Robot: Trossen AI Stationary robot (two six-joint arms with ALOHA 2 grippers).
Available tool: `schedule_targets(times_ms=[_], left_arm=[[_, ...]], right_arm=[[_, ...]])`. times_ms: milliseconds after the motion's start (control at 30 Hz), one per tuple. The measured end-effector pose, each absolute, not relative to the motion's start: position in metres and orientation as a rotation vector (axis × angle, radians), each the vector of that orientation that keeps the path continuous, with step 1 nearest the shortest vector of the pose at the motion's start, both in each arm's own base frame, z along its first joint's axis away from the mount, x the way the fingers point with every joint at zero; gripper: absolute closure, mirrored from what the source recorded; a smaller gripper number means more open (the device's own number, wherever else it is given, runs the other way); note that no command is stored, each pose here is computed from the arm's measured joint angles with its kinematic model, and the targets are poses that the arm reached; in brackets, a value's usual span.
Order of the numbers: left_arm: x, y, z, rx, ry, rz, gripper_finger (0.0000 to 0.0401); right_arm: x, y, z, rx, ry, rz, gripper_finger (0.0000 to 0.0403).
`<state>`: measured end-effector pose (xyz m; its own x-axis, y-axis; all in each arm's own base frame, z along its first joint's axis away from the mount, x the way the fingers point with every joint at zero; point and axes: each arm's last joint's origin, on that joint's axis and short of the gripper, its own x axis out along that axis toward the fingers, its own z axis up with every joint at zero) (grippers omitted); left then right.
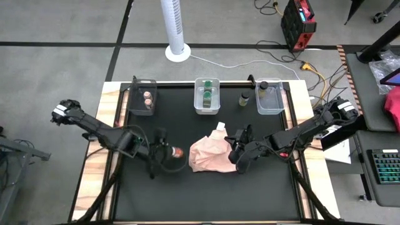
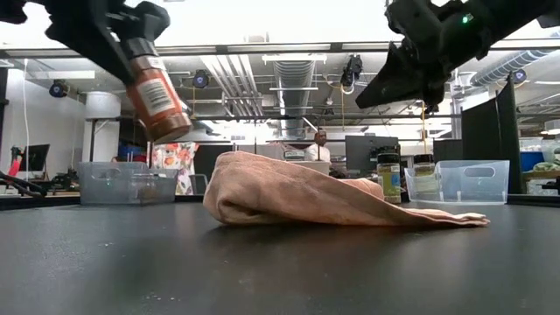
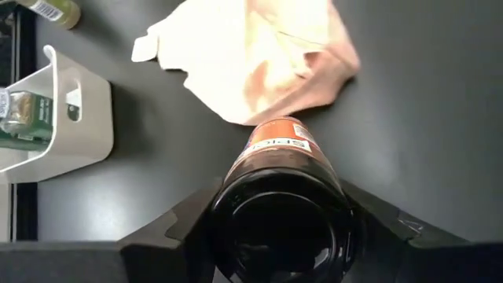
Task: Sort spices by type
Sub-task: Put the black brown spice bottle into the transparent bin
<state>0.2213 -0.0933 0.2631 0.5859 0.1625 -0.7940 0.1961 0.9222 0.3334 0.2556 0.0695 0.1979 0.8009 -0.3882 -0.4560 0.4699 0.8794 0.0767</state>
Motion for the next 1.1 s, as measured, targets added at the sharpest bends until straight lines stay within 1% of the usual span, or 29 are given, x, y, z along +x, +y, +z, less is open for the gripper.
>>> schedule_targets(times_ms=[167, 733, 1100], left_arm=[[0.227, -0.082, 0.265, 0.413, 0.954, -0.034, 0.0212], [0.236, -0.085, 0.262, 0.423, 0.913, -0.041, 0.0208], [0.235, -0.086, 0.262, 0.382, 0.917, -0.024, 0.0208]], right_arm=[[0.255, 0.066, 0.195, 0.189, 0.451, -0.478, 0.039], [0.254, 0.066, 0.194, 0.144, 0.475, -0.466, 0.039], [0.254, 0.066, 0.194, 0.153, 0.473, -0.469, 0.039]])
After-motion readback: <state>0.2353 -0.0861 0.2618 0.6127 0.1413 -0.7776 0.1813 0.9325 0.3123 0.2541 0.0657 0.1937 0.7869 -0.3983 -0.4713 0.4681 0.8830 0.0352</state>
